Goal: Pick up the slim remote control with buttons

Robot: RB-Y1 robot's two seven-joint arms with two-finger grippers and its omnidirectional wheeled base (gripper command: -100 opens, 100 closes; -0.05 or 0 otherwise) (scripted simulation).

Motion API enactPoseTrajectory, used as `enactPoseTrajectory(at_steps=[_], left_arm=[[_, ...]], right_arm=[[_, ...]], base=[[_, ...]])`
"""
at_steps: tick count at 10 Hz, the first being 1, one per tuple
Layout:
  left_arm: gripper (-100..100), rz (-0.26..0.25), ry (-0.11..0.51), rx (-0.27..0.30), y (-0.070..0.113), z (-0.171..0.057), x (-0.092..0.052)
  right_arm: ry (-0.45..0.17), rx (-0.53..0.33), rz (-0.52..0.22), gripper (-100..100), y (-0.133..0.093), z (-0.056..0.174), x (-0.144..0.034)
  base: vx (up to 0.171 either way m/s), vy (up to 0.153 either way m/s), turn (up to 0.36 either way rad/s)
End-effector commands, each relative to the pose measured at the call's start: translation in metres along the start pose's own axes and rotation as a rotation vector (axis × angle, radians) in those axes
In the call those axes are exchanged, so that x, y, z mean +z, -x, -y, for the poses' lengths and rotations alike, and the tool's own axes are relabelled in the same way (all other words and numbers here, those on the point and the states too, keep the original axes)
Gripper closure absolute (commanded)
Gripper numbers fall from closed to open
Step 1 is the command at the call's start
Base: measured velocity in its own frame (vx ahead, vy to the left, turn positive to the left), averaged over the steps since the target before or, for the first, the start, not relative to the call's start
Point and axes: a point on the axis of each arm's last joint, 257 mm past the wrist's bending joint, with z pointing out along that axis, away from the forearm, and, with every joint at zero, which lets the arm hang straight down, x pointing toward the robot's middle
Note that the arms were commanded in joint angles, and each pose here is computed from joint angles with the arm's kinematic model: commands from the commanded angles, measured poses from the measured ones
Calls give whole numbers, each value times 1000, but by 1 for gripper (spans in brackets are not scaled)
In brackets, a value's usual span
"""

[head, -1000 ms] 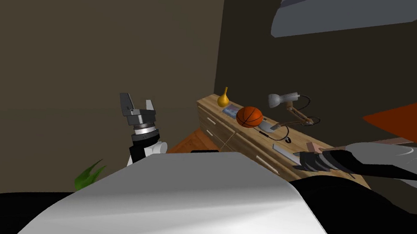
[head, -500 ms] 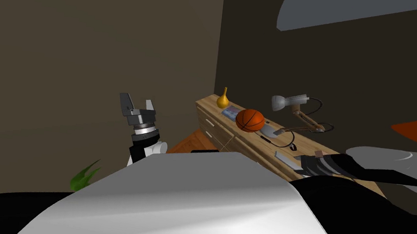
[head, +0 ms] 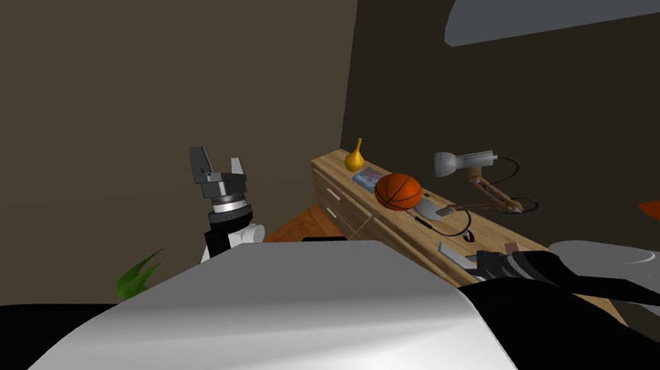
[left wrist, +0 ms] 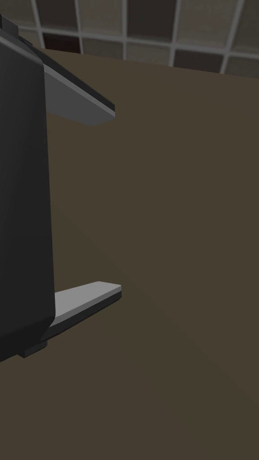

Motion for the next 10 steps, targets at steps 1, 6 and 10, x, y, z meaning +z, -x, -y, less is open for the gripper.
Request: enactPoseTrajectory(at_steps=[1, 6, 10], left_arm=[[0, 0, 0, 0, 0, 0, 0], [0, 0, 0, 0, 0, 0, 0], [0, 0, 0, 0, 0, 0, 0]], right_arm=[[0, 0, 0, 100, 0, 0, 0], [4, -12, -1, 100, 10, 8, -10], [7, -18, -1, 0, 14, 12, -15]], base=[[0, 0, 0], [-2, 0, -21], [-6, -2, -39]])
